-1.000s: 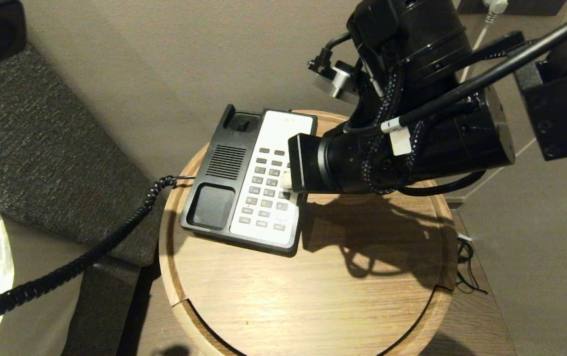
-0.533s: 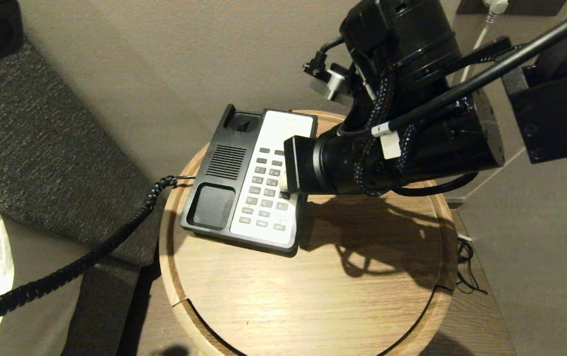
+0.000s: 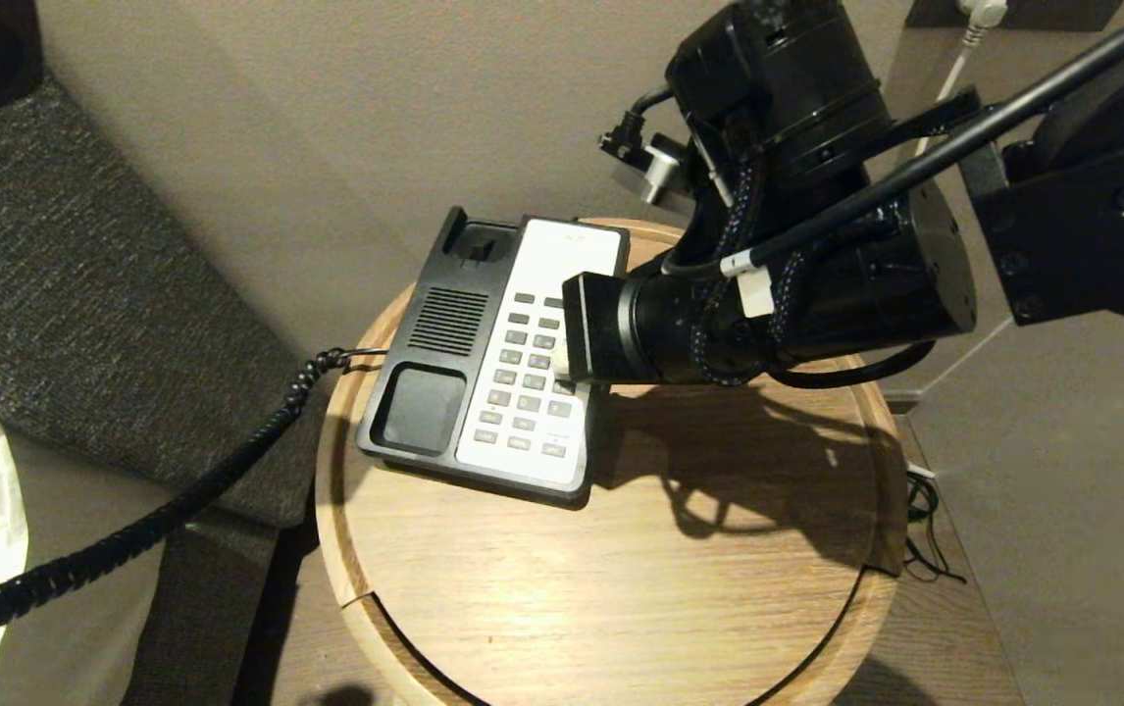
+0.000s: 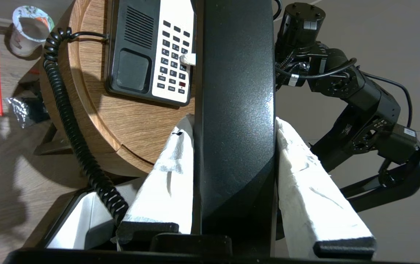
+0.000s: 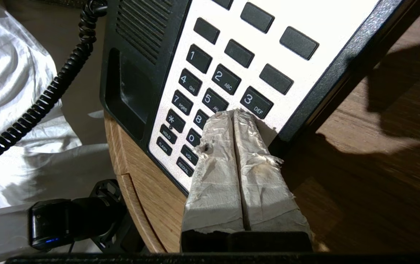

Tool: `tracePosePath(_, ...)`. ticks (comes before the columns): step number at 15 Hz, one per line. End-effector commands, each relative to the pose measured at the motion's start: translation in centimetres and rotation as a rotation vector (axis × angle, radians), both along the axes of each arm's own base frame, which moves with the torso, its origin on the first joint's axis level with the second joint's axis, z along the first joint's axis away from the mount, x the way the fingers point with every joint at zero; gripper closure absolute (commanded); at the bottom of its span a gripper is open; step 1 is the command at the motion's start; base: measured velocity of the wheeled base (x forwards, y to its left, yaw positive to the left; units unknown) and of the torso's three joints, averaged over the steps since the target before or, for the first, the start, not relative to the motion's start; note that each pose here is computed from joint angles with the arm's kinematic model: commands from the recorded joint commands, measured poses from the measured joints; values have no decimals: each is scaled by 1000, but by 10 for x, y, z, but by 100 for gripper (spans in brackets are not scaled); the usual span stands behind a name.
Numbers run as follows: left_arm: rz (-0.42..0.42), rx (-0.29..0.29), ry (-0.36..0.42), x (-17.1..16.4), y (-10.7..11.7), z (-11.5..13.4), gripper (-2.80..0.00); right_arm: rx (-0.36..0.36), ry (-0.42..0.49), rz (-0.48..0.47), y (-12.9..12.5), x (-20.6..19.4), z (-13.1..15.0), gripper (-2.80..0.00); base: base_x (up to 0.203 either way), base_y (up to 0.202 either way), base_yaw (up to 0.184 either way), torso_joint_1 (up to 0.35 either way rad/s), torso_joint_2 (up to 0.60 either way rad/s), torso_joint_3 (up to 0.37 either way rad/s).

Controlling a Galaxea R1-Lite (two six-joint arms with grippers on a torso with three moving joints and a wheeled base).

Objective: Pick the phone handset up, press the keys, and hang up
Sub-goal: Dial the number

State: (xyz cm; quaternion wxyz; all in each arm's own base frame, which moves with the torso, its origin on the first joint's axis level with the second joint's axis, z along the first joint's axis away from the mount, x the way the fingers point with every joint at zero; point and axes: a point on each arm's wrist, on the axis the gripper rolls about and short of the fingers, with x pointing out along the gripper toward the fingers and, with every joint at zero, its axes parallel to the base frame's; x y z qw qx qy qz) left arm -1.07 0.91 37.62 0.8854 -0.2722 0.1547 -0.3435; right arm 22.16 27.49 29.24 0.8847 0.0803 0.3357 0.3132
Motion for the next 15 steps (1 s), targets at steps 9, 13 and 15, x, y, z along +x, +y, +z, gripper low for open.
tracePosePath(9, 0, -3, 3, -1, 1, 0, 0, -38, -32, -12, -4, 5, -1, 0, 0, 0, 0, 0, 0, 0)
tracePosePath(13, 0, -4, 2, -2, 1, -1, 0, 61, -17, 27, -1, -16, 21, 0, 0, 0, 0, 0, 0, 0)
tracePosePath(15, 2, -6, 0, -2, 2, 0, 0, 71, 1, 35, -1, -23, 24, 0, 0, 0, 0, 0, 0, 0)
